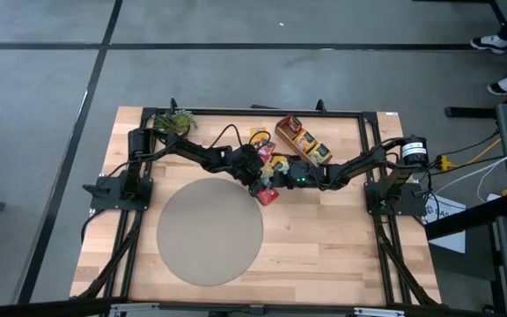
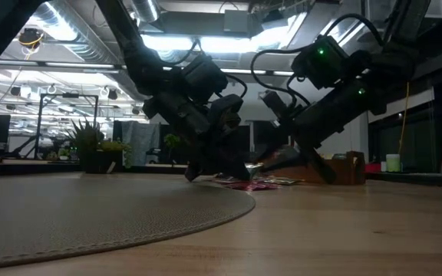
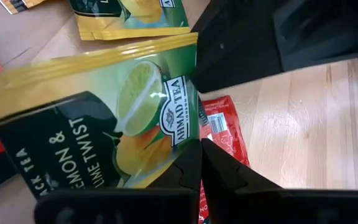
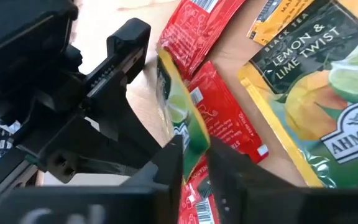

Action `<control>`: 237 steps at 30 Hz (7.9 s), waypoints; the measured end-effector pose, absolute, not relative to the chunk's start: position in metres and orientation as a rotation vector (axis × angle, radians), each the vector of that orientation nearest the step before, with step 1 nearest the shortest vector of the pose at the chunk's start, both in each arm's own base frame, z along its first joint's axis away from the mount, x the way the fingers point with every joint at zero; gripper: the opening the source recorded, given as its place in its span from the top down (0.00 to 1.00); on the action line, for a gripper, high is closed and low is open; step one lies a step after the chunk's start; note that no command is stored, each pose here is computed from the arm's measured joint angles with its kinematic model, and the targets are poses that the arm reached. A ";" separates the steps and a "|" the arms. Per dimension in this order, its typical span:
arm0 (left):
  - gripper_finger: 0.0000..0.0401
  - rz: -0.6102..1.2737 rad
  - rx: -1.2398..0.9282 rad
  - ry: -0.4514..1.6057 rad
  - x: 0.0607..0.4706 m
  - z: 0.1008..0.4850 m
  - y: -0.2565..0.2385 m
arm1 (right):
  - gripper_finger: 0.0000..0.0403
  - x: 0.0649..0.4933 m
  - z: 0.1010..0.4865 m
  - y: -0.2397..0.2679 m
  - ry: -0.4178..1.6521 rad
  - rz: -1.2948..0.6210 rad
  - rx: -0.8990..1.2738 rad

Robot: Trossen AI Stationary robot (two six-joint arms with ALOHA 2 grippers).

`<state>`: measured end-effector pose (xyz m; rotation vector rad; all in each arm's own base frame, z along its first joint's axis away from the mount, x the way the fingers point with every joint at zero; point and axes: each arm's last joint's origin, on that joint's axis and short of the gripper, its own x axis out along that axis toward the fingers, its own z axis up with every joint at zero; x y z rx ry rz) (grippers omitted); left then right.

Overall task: Pick & Place Tea
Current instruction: Put the yellow tea bag into the bottom section of the wooden organizer

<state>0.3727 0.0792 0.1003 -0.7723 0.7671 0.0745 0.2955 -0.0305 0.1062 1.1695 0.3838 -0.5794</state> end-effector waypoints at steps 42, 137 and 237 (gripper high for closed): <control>0.68 0.074 -0.925 0.218 0.260 0.167 0.085 | 0.99 0.295 0.138 0.019 0.297 -0.440 1.130; 1.00 -0.334 -0.695 0.681 0.305 0.190 0.064 | 0.67 0.321 0.177 -0.008 0.275 -0.020 0.894; 0.69 -0.156 -0.630 0.686 0.314 0.188 0.069 | 0.99 0.222 0.175 -0.053 0.460 -1.399 0.520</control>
